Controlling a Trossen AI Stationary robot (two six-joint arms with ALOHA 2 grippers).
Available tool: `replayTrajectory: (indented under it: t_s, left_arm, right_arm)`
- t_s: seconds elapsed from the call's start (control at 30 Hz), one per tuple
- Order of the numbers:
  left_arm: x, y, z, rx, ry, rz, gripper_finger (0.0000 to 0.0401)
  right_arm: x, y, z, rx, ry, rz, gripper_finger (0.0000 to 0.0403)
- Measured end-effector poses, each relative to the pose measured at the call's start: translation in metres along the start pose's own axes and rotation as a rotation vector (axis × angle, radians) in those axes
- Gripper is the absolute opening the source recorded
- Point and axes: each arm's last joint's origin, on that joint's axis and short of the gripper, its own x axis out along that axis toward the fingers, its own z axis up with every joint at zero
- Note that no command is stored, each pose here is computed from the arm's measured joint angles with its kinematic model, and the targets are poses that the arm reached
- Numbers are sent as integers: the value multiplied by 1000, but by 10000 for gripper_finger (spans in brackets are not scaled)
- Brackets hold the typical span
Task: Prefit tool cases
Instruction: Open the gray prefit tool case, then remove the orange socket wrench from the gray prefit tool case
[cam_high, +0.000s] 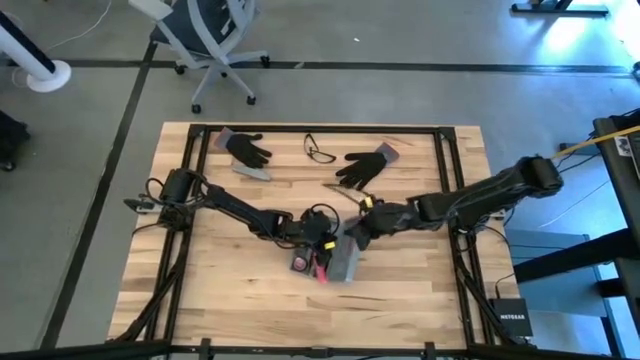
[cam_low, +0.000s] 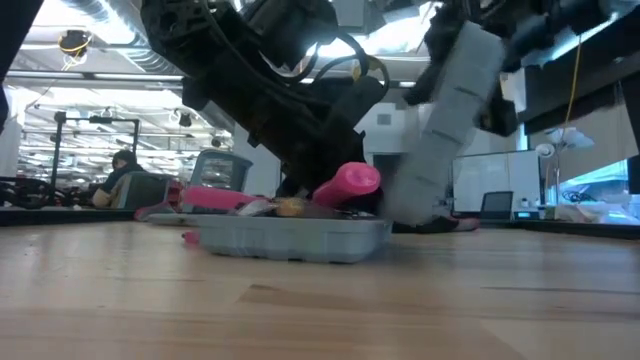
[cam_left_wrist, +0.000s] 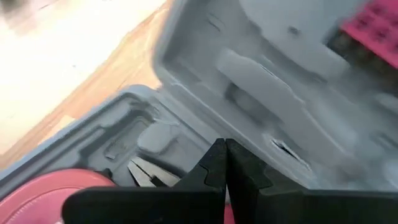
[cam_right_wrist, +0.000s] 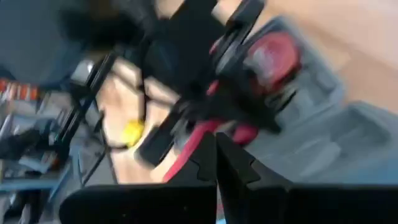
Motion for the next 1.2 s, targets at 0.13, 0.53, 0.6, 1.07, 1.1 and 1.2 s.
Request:
replayTrajectory:
  t_s: [0.13, 0.53, 0.6, 1.07, 1.1, 1.2]
  left_arm:
    - [0, 0, 0, -3, 0, 0, 0]
    - [1, 4, 2, -6, 4, 5, 0]
    - [1, 4, 2, -9, 3, 5, 0]
    - [-30, 4, 49, 135, -122, -17, 0]
    - [-35, 5, 52, 150, -118, -10, 0]
    - [-54, 12, 61, 162, -57, 18, 0]
  right_arm:
    - [9, 0, -17, -35, 126, -43, 0]
    - [1, -23, -46, -123, 240, -335, 0]
    - [4, -26, -47, -129, 211, -355, 0]
    - [-5, -25, -29, -156, 25, -366, 0]
    - [-6, -25, -27, -157, 18, -363, 0]
    - [-8, -24, -20, -155, 8, -335, 0]
